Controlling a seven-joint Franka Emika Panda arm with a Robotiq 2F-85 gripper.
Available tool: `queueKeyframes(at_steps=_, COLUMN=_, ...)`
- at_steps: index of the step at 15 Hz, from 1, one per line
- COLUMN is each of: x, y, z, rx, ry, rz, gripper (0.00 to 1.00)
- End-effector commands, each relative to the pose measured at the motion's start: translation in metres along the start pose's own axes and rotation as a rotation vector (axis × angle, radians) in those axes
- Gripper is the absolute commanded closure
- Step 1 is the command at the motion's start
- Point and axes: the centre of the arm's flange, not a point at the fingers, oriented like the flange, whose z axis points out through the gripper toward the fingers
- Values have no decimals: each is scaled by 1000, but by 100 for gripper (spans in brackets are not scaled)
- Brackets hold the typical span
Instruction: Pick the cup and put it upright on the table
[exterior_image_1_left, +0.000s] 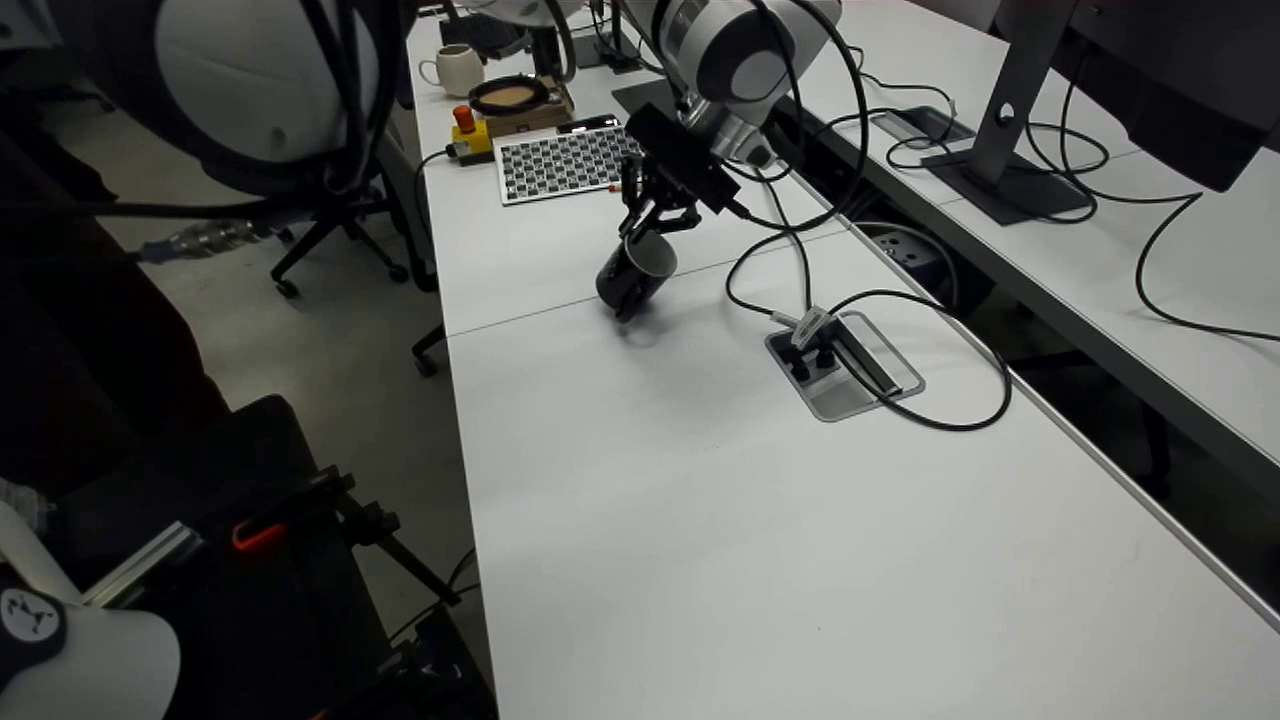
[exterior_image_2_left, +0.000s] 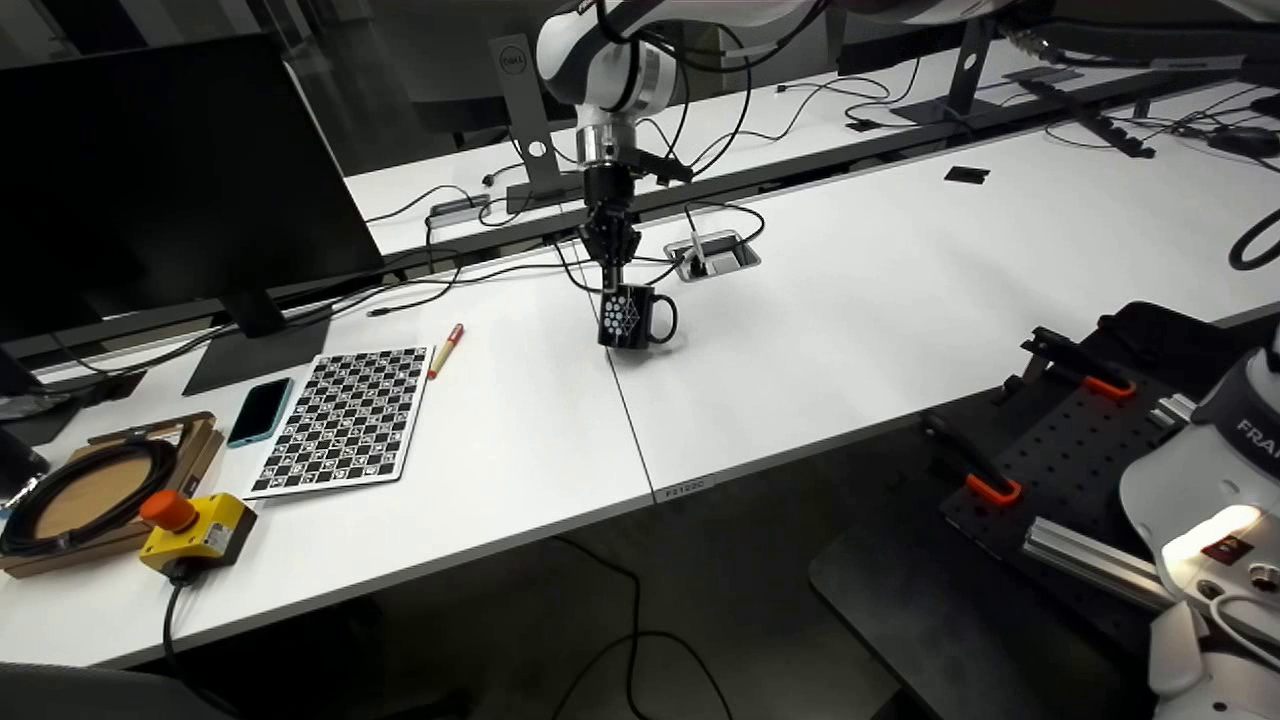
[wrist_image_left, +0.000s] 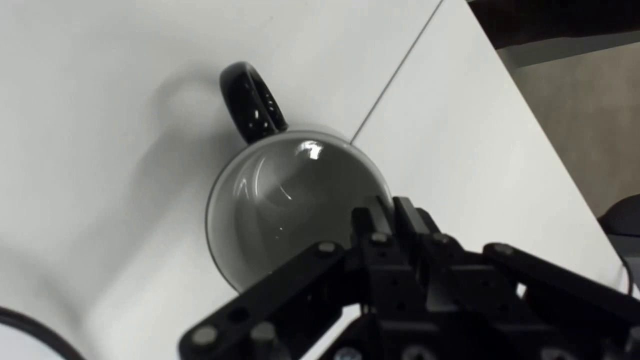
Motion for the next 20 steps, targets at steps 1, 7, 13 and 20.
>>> queueKeyframes(at_steps=1, x=-20, y=-12, z=-10, rx=-139, ry=7, rz=62, gripper=98)
queueKeyframes(at_steps=7, x=-28, y=-16, z=-6, rx=-336, ry=20, rz=137, gripper=98)
queueKeyframes(at_steps=13, x=-39, y=-11, z=5, rx=-503, ry=19, rz=220, gripper=98)
queueKeyframes(at_steps=20, x=-56, y=-3, z=20, rx=-516, ry=-6, rz=294, gripper=98)
